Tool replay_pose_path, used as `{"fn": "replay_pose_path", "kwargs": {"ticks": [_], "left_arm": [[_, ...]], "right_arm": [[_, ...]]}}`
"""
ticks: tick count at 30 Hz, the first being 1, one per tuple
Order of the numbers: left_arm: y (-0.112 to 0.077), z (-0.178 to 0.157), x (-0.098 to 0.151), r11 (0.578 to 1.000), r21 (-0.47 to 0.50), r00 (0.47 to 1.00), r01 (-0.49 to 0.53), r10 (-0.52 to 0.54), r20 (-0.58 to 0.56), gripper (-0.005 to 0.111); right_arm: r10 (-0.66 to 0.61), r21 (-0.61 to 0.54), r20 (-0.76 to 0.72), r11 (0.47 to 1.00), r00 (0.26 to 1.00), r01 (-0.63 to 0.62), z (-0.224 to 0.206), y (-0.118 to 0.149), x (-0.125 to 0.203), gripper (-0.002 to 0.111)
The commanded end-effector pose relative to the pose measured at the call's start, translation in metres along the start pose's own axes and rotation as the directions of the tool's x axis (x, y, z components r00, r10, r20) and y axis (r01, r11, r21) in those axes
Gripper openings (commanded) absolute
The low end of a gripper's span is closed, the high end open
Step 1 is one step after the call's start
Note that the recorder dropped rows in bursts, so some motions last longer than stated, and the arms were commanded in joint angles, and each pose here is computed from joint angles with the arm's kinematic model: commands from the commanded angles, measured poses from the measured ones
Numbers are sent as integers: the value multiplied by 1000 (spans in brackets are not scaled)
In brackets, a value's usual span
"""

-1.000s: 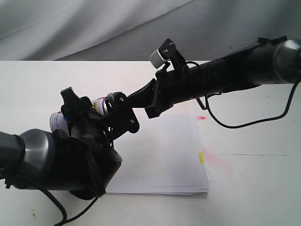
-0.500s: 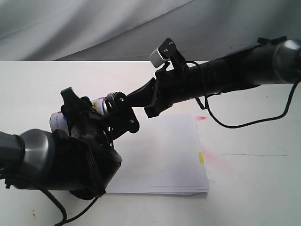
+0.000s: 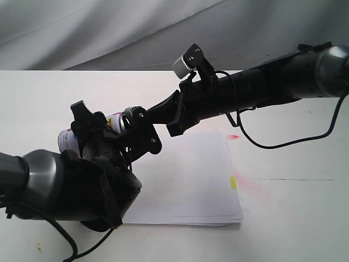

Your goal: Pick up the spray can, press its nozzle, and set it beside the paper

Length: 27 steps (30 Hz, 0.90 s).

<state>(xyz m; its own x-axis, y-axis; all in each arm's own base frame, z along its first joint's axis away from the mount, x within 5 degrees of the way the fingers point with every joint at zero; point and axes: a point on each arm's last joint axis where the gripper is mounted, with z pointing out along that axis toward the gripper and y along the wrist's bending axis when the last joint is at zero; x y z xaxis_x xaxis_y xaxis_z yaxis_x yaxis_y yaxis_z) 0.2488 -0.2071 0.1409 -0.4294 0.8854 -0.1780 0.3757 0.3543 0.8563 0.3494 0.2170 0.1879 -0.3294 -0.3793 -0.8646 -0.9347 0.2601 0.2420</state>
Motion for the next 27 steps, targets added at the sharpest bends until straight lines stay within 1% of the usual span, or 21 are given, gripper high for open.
{"fn": "replay_pose_path", "kwargs": {"ticks": [1,5,10,15,19,24,27], "left_arm": [[5,-3,-2,999,-52,1000,3,-2,15,0],[5,-3,-2,999,-52,1000,3,-2,15,0],[6,-6,-4,998,-58,999,1,0,34,0],[7,-7,-5,999,-49,999,23,-20,51,0],[5,-7,-7,1000,-22,998,19,-18,68,0],[5,-7,-7,1000,-27,997,13,-11,73,0],[6,-7,-8,1000,-31,997,5,-3,79,0]], "right_arm": [[-11,12,10,1000,1000,11,1,0,-3,0],[-7,10,12,1000,1000,7,4,1,-3,0],[37,-35,47,999,998,-36,21,2,5,0],[40,-69,85,997,996,-34,28,7,5,0],[9,-82,70,997,998,-3,34,12,1,0],[3,-90,68,996,998,3,39,16,-8,0],[-9,-86,19,996,1000,11,39,16,-3,0]]}}
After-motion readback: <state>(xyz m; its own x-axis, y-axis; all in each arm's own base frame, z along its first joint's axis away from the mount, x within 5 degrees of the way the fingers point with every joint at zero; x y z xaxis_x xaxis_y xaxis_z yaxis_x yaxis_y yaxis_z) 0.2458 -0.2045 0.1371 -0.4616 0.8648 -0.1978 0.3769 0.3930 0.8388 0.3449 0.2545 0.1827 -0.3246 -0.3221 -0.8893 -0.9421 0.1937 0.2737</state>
